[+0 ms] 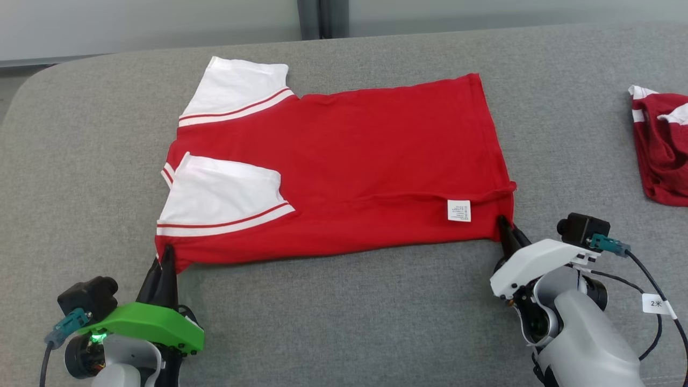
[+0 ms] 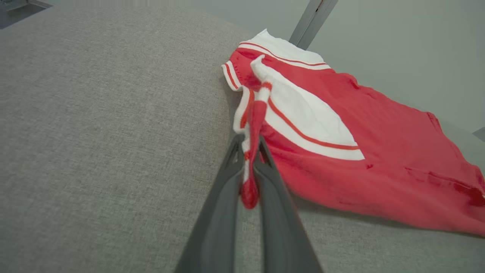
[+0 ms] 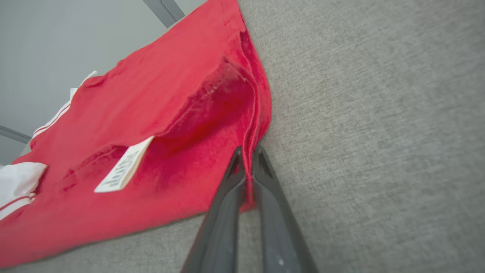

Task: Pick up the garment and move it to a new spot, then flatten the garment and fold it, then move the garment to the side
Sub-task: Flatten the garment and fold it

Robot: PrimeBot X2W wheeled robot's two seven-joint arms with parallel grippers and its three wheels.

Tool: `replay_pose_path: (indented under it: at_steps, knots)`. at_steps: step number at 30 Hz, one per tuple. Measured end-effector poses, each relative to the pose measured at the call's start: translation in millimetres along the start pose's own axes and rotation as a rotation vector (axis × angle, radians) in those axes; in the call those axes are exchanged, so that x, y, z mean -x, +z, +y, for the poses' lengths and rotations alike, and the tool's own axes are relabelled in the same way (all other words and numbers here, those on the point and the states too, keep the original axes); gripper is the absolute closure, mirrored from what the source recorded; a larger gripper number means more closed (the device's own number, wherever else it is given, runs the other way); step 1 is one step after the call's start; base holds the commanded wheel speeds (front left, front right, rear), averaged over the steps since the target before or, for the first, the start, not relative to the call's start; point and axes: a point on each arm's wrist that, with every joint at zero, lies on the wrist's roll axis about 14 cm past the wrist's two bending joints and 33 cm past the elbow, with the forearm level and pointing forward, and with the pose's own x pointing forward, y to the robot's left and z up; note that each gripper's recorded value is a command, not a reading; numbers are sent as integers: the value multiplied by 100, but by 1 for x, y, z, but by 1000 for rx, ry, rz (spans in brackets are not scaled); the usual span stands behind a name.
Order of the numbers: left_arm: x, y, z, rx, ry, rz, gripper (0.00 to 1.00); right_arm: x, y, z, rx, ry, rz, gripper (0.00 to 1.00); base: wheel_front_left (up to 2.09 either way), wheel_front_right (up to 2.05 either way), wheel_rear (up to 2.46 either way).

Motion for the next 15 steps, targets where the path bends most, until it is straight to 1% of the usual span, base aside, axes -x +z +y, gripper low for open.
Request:
replay_pose_path:
  at_steps: [3,7,10,15]
  knots:
    - [1,9,-7,-12,-23,-36,100,0,8,2,-25,4,-25,100,0,0,0]
    - [7,21,-21,-28,-73,-78,100,4,29,5,-59,17,-70,100,0,0,0]
    - [16,27,-30,-44,-106,-99,100,15,38,0,-82,16,-80,100,0,0,0]
    - [41,25,-35,-58,-127,-84,100,42,43,-15,-62,-1,-72,100,0,0,0]
